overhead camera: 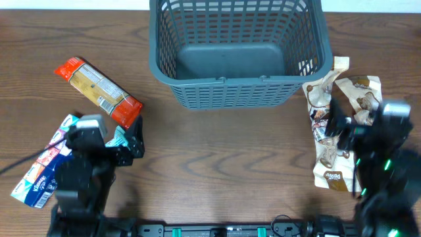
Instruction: Pack container
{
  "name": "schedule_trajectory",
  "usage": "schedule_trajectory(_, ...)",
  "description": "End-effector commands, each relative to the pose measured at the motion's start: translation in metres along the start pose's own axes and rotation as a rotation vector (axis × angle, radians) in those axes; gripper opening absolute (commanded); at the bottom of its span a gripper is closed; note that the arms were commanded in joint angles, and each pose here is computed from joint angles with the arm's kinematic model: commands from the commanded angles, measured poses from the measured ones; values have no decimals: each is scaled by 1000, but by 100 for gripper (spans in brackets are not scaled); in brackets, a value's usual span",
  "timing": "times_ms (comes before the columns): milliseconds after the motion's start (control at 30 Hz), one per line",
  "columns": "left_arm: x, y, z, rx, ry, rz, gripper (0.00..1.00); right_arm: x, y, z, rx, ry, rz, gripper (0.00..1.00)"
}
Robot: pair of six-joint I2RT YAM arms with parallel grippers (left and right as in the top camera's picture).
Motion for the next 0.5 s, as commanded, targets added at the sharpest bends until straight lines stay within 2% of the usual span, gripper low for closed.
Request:
schedule_trajectory(0,-1,12,3,47,-16,66,99,23,23,-9,64,-74,120,99)
schedule_trajectory(133,-4,23,3,65,-16,111,99,47,50,-21,134,-71,268,99)
schedule_trajectory(267,-7,26,5,82,-15,143,98,90,71,-20,233,-99,229,99)
schedule_trajectory(367,-10,25,7,89,-15,154,99,119,91,-30,212,-63,168,90)
schedule_trajectory(433,-10,25,7,89,-15,154,99,126,108,-39,196,-30,170,86)
schedule_trajectory(467,-10,25,7,90,-15,154,98,125,116,-43,189,-8,183,80)
Point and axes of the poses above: each gripper's point midway between its finger pads, its own y axis out along the fingers, its own z axis along the line the jaws close on, x = y × z, the point moved 1 cm from there along -y, back along the fingers, and after that the axes turned 15 degrees about -y, right-handed, at the moved point
